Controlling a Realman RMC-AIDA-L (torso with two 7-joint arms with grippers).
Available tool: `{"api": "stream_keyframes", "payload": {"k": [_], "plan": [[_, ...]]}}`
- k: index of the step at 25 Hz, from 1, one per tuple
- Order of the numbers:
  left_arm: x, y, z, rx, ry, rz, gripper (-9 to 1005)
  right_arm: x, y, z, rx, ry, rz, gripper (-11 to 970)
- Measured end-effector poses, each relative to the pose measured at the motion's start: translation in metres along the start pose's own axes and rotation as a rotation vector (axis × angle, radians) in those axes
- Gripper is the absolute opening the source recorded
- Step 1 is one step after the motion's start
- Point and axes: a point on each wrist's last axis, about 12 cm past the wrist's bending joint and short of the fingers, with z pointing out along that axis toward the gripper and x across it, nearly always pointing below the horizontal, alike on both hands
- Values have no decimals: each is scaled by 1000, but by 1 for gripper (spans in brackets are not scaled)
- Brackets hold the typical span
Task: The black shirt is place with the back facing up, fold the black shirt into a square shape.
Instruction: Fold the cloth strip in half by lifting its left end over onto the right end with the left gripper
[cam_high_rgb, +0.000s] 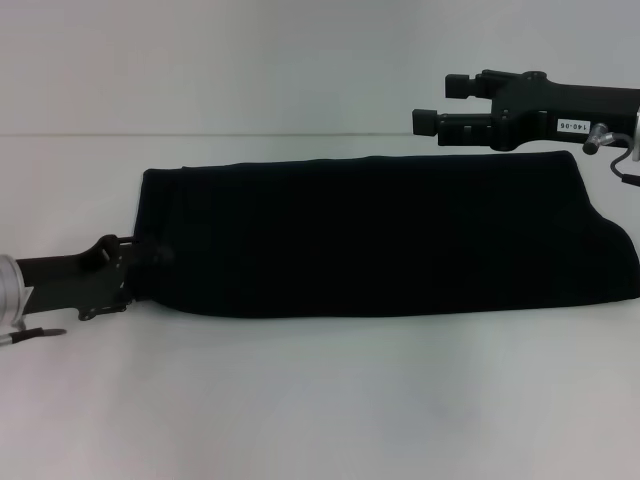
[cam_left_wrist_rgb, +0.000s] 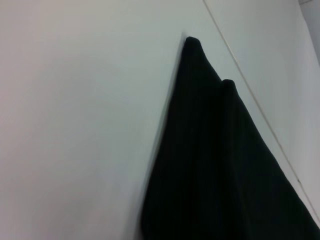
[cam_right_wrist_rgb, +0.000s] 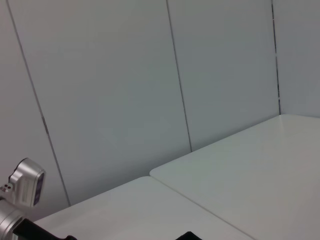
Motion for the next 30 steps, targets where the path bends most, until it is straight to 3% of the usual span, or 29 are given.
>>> {"api": "stream_keyframes", "payload": {"k": [6, 22, 30], "plan": [[1, 3, 0, -16, 3, 7, 675, 0, 0, 0, 1, 0, 0, 901], [5, 5, 1, -17, 22, 24, 27, 0, 0, 1, -1, 0, -4, 901], [8, 7, -5, 2, 44, 75, 27, 2, 1, 2, 1, -2, 4, 899]]}}
